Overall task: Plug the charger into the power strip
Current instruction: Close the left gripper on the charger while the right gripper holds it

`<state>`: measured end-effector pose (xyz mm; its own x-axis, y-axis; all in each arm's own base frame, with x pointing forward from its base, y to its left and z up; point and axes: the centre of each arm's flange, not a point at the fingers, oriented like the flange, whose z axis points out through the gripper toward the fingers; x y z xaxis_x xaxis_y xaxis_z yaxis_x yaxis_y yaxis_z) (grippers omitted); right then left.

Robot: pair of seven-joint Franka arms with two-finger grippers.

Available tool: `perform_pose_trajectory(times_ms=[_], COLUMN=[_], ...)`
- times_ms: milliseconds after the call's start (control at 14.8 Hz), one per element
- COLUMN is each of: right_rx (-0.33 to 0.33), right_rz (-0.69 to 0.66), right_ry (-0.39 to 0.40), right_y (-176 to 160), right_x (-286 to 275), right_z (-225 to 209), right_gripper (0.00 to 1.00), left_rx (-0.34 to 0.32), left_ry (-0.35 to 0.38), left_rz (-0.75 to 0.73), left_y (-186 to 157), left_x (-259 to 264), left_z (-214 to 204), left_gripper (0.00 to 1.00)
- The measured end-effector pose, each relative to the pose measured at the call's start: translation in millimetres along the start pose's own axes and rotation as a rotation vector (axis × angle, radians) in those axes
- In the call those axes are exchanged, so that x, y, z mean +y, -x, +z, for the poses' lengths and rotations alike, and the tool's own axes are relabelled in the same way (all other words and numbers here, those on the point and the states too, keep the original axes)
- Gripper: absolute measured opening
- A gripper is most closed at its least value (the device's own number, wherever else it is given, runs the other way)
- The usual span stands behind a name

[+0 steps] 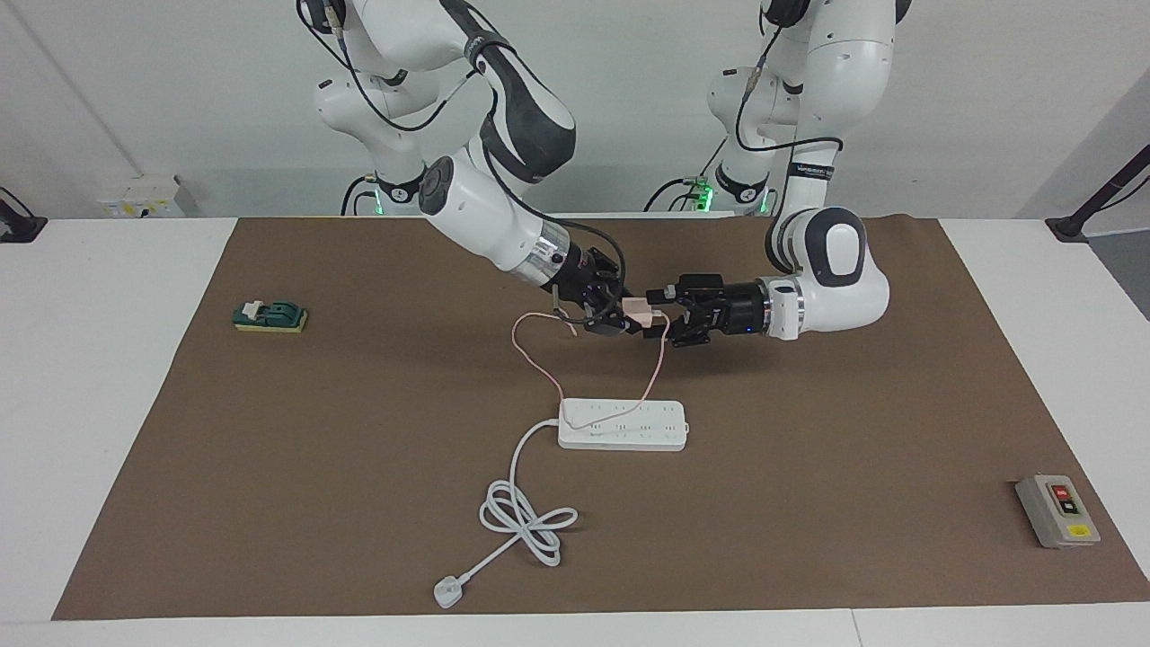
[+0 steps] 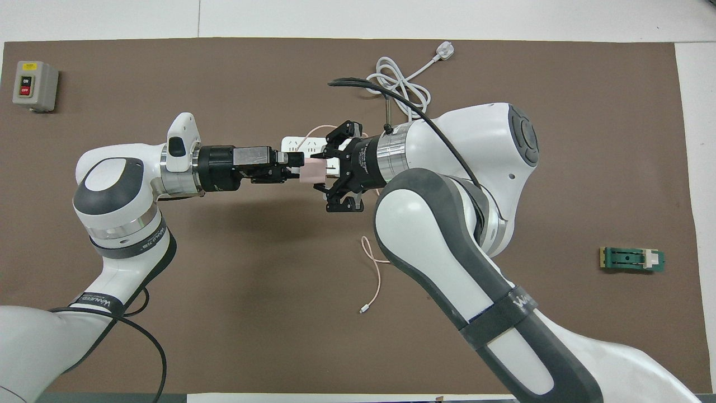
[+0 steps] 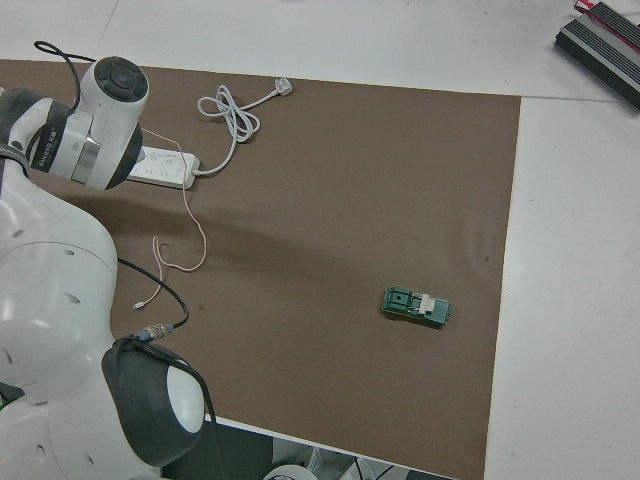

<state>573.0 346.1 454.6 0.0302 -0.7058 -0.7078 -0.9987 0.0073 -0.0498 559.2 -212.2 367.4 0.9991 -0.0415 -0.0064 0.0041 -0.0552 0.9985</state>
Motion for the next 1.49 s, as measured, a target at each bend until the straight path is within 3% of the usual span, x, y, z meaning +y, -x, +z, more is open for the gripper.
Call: perform_pose_trajectory(times_ms=[339, 678, 1085, 1220, 1424, 1492], right_rx=[0.000, -0.002, -0.002, -0.002, 0.000, -0.001], right_rz=[0.000, -0.001, -0.003, -0.004, 0.005, 0.013], right_ry=[0.001, 0.001, 0.005, 0.005, -0.011, -0.023], right_y=[0, 2, 3, 3, -3, -7], right_x=[0, 0, 1, 1, -6, -11], right_z=[0, -1, 0, 0, -8, -15], right_gripper=[0.51, 0.51, 0.52, 0.67, 0.99, 1.00], left_rx=[-0.008, -0.022, -0.025, -0.025, -0.008, -0.001], left_ry=[0.006, 0.011, 0.014, 0.015, 0.012, 0.006], left_rz=[-0.001, 0.003, 0.002, 0.001, -0.002, -0.002], left_y=[1, 3, 4, 4, 1, -1], left_x=[0, -1, -2, -2, -2, -3], left_z=[2, 4, 3, 3, -6, -12], left_gripper=[0.92, 0.32, 0.32, 0.32, 0.32, 0.32])
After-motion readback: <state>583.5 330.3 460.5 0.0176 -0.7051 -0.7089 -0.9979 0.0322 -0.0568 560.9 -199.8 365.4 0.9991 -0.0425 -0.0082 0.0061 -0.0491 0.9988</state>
